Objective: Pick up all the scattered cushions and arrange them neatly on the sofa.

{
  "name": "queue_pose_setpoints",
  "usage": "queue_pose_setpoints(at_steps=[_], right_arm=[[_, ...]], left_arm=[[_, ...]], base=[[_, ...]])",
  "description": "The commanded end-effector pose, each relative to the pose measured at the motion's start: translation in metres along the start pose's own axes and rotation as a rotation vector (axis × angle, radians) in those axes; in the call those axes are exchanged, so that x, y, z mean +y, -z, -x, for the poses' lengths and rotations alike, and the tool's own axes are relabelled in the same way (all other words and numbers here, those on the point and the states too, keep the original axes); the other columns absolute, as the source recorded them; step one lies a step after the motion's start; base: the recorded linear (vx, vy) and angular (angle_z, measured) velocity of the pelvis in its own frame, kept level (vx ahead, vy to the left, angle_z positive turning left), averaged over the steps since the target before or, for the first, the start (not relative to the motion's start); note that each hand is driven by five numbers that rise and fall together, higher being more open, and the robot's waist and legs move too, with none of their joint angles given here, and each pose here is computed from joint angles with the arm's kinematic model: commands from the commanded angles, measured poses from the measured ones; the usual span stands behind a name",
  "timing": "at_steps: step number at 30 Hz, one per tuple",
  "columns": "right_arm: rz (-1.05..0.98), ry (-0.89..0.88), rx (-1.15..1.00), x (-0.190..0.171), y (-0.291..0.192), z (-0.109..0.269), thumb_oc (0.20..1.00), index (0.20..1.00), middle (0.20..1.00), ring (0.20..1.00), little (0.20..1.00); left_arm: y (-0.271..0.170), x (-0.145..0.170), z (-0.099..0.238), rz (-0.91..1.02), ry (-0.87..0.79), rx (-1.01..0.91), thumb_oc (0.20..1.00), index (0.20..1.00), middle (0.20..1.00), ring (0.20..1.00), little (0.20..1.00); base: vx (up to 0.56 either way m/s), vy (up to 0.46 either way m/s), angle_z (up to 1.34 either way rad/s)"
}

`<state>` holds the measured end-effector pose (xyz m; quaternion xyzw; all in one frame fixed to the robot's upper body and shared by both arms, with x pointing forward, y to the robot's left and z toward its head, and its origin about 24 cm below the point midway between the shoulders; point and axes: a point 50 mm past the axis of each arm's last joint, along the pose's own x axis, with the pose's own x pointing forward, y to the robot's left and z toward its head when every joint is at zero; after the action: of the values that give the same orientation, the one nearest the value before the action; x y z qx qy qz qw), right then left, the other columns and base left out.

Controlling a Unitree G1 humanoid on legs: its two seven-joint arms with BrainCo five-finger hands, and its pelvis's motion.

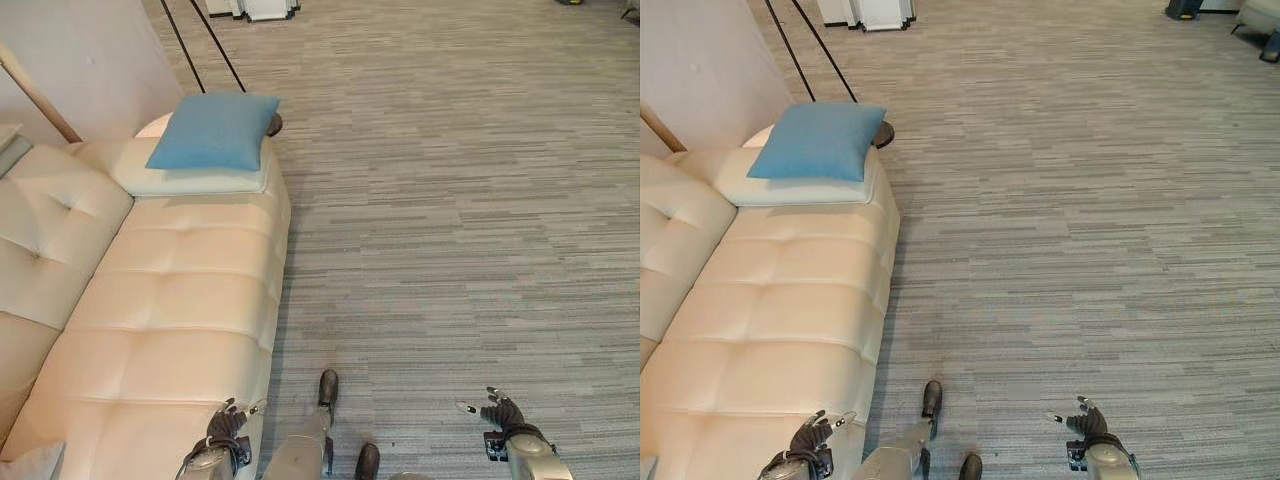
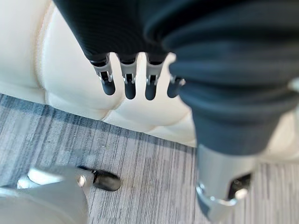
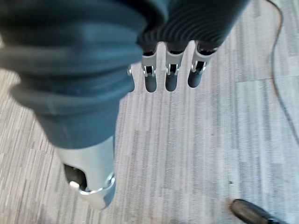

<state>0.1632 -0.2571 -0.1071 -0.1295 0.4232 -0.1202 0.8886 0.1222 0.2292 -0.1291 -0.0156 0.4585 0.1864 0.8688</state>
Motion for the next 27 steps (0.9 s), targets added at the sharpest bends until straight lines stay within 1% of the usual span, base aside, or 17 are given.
queue_pose_setpoints(at_steps=[1, 7, 11, 18, 20, 23, 27], right_arm=[[-0.026, -0.024, -0.079, 0.005, -0.017, 0.001, 1.000, 1.000, 1.000, 1.000, 1.000], [-0.094, -0.038, -0.011, 0.013, 0.000, 0.002, 1.000, 1.000, 1.000, 1.000, 1.000], [-0.137, -0.020, 0.051, 0.012, 0.017, 0.004, 1.000, 1.000, 1.000, 1.000, 1.000], [-0.176, 0.036, 0.118, 0.002, 0.032, 0.005, 1.000, 1.000, 1.000, 1.000, 1.000], [-0.189, 0.030, 0.135, 0.002, 0.039, 0.007, 1.000, 1.000, 1.000, 1.000, 1.000], [-0.183, 0.032, 0.127, -0.002, 0.038, 0.006, 1.000, 1.000, 1.000, 1.000, 1.000], [-0.183, 0.027, 0.101, -0.004, 0.032, 0.004, 1.000, 1.000, 1.000, 1.000, 1.000]], left_arm=[[-0.032, 0.008, -0.002, -0.040, -0.004, -0.128, 1.000, 1.000, 1.000, 1.000, 1.000], [-0.044, 0.007, -0.003, -0.052, 0.006, -0.153, 1.000, 1.000, 1.000, 1.000, 1.000], [-0.049, 0.004, -0.005, -0.047, 0.011, -0.162, 1.000, 1.000, 1.000, 1.000, 1.000], [-0.054, 0.008, -0.007, -0.053, 0.000, -0.177, 1.000, 1.000, 1.000, 1.000, 1.000], [-0.047, 0.005, -0.007, -0.055, 0.009, -0.156, 1.000, 1.000, 1.000, 1.000, 1.000], [-0.039, 0.001, -0.007, -0.012, 0.026, -0.123, 1.000, 1.000, 1.000, 1.000, 1.000], [-0.036, -0.005, -0.008, -0.011, 0.048, -0.104, 1.000, 1.000, 1.000, 1.000, 1.000]], base=[[0.70, 0.201, -0.21], [0.50, 0.220, -0.18], [0.38, 0.039, 0.25], [0.54, -0.127, 0.32], [0.64, -0.172, 0.50], [0.65, -0.232, 0.38], [0.37, -0.176, 0.16]])
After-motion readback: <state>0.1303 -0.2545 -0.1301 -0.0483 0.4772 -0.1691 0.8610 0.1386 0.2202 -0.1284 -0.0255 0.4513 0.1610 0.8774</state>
